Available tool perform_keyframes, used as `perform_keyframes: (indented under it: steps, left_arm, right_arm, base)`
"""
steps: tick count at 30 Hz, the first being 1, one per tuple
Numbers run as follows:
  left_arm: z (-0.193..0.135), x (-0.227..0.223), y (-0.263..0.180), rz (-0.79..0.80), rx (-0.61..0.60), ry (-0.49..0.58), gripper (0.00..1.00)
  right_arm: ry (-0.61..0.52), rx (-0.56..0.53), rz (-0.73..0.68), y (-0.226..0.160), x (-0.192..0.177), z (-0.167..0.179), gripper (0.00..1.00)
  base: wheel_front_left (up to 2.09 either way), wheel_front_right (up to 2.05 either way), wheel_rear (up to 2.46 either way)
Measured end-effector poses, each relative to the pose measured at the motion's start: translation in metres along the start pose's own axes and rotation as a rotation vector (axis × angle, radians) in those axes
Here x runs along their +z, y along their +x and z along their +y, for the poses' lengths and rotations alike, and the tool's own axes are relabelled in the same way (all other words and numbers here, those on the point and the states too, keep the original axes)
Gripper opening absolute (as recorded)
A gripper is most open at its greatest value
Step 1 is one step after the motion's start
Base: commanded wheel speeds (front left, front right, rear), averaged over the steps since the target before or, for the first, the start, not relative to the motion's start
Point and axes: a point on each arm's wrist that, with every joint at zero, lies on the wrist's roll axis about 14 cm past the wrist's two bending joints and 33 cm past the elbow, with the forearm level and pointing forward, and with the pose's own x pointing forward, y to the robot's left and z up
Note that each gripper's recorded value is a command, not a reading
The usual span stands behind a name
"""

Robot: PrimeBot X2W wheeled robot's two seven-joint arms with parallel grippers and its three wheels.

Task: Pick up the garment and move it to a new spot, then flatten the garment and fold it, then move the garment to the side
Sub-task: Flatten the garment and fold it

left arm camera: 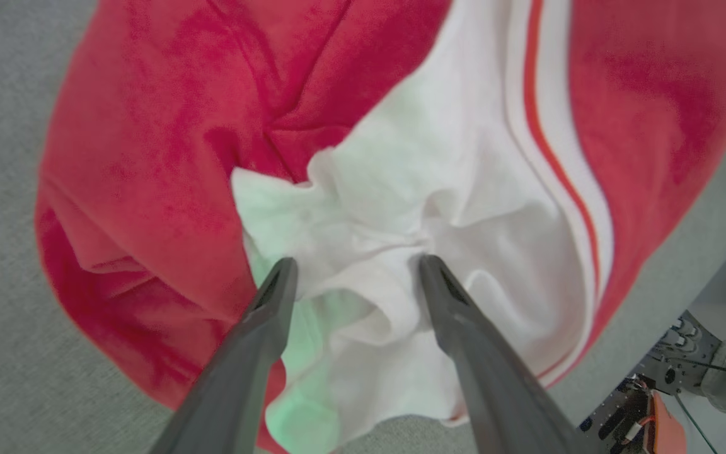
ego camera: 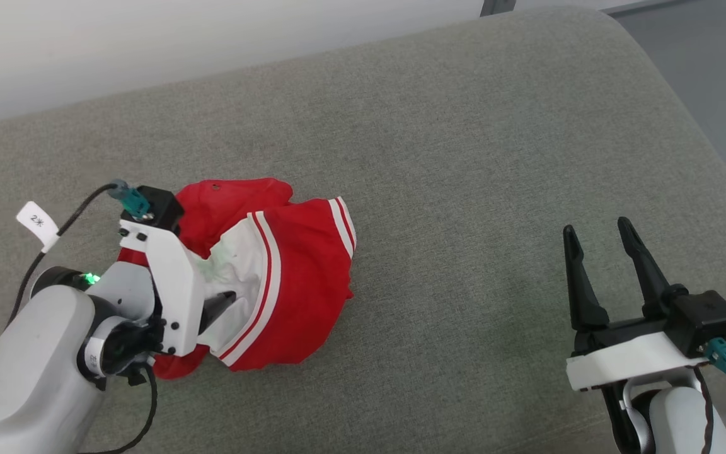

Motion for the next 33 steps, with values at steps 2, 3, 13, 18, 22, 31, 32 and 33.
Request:
perform_keyframes:
  steps: [2, 3, 13, 18, 22, 31, 32, 33]
  left_arm:
    - [0.000, -0.003, 0.003, 0.016, 0.002, 0.006, 1.00]
    - [0.000, -0.002, 0.004, 0.019, 0.000, 0.002, 1.00]
    - [0.016, 0.002, -0.011, 0.005, 0.044, -0.029, 0.00]
    - [0.039, 0.009, -0.039, -0.063, 0.130, -0.068, 0.00]
    - [0.077, -0.001, -0.071, -0.099, 0.253, -0.145, 0.00]
    - [0.150, -0.087, -0.119, 0.011, 0.515, -0.350, 0.00]
    - [0.152, -0.099, -0.118, 0.027, 0.525, -0.371, 0.00]
    - [0.154, -0.110, -0.117, 0.047, 0.530, -0.401, 0.00]
  right_arm:
    - [0.005, 0.000, 0.000, 0.002, 0.000, 0.000, 1.00]
    - [0.004, 0.002, -0.002, 0.003, 0.000, 0.001, 1.00]
    - [0.011, 0.024, -0.008, 0.011, 0.000, 0.009, 1.00]
    - [0.008, 0.052, -0.015, 0.016, 0.001, 0.018, 1.00]
    - [0.007, 0.080, -0.021, 0.021, 0.002, 0.028, 1.00]
    - [0.013, 0.134, -0.013, 0.028, -0.003, 0.047, 1.00]
    - [0.014, 0.139, -0.010, 0.029, -0.004, 0.049, 1.00]
    - [0.016, 0.147, -0.007, 0.030, -0.006, 0.052, 1.00]
  base:
    - [0.00, 0.00, 0.00]
    - [0.00, 0.00, 0.00]
    - [0.00, 0.00, 0.00]
    - [0.00, 0.00, 0.00]
    - [0.00, 0.00, 0.00]
    - [0.00, 0.00, 0.00]
    - [0.00, 0.00, 0.00]
    - [0.00, 0.00, 0.00]
